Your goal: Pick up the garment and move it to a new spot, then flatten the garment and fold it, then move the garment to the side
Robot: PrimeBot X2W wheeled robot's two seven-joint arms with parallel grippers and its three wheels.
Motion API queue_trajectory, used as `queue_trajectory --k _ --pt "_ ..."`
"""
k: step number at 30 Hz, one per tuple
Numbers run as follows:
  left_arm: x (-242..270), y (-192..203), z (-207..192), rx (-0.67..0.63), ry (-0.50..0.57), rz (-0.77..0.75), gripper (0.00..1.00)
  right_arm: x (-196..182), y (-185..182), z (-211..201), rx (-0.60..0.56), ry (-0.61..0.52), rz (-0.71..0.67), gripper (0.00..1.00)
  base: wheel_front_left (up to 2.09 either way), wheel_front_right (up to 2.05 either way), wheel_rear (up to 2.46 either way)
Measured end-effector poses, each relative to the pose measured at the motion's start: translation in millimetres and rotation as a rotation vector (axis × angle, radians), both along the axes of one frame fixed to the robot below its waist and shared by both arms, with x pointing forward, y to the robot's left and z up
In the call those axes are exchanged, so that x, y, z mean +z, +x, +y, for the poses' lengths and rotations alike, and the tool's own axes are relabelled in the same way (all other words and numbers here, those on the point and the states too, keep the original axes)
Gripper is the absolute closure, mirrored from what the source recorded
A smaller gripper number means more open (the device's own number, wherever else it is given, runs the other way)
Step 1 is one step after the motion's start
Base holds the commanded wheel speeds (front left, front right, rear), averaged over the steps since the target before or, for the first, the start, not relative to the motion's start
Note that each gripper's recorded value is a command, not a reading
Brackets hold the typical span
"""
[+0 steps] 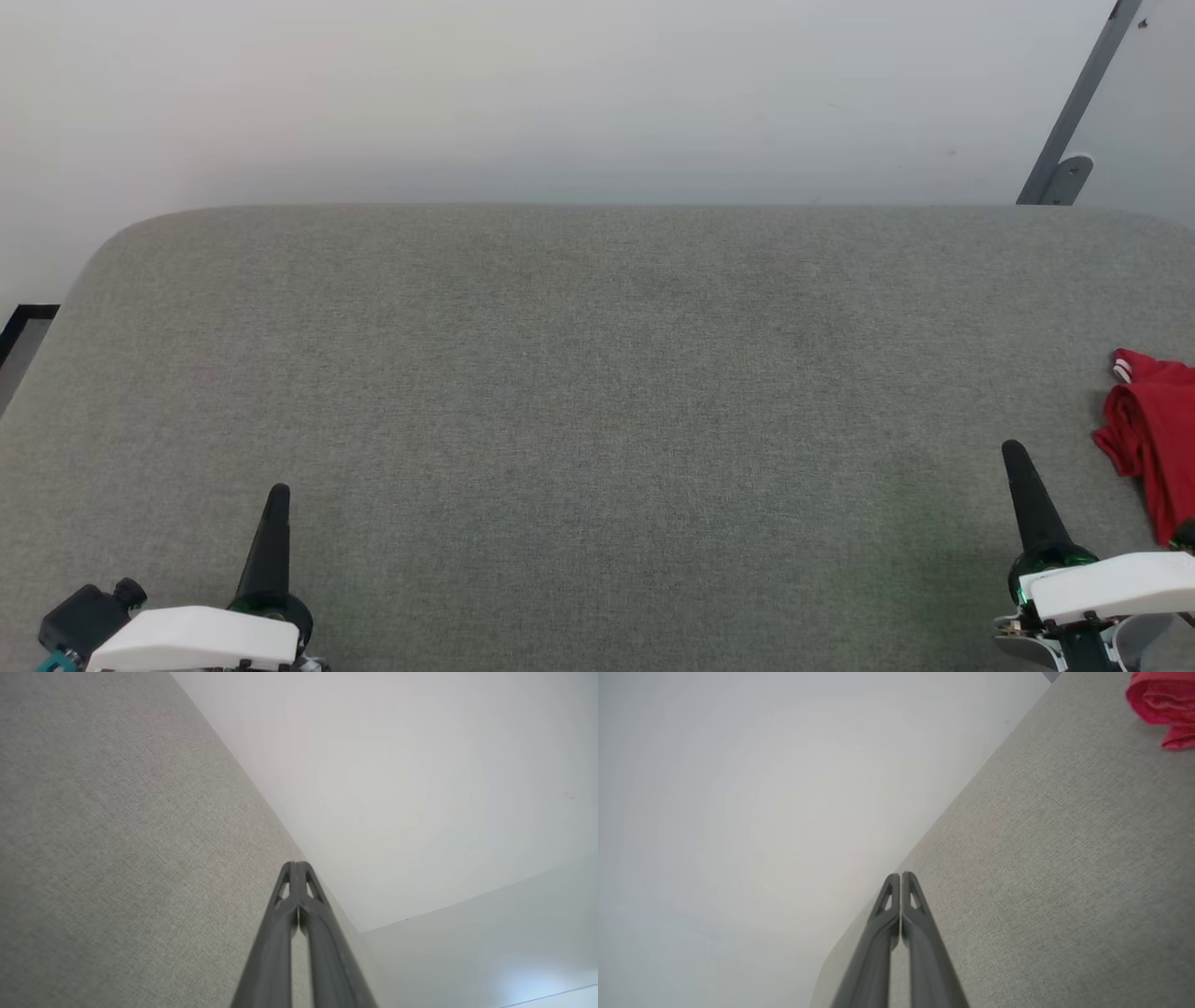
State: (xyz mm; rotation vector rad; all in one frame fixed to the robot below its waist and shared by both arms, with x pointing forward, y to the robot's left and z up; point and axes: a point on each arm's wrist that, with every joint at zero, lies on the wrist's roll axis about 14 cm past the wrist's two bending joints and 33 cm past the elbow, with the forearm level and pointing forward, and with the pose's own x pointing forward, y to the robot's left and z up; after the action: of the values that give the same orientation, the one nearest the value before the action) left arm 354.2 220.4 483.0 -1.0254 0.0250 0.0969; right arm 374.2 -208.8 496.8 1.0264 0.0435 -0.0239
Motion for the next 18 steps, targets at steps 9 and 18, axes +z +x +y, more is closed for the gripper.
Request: queue_trajectory --k 9,18 --pt "1.4 5.0 -3.2 -0.001 -0.099 -0.005 1.00 2.7 3.4 1.9 -0.002 0.091 -0.008 1.00 0.00 0.00 0.00" --pt "4.0 10.2 -5.6 -0.005 -0.182 -0.014 1.00 2.2 5.3 3.0 -0.006 0.176 -0.008 1.00 0.00 0.00 0.00"
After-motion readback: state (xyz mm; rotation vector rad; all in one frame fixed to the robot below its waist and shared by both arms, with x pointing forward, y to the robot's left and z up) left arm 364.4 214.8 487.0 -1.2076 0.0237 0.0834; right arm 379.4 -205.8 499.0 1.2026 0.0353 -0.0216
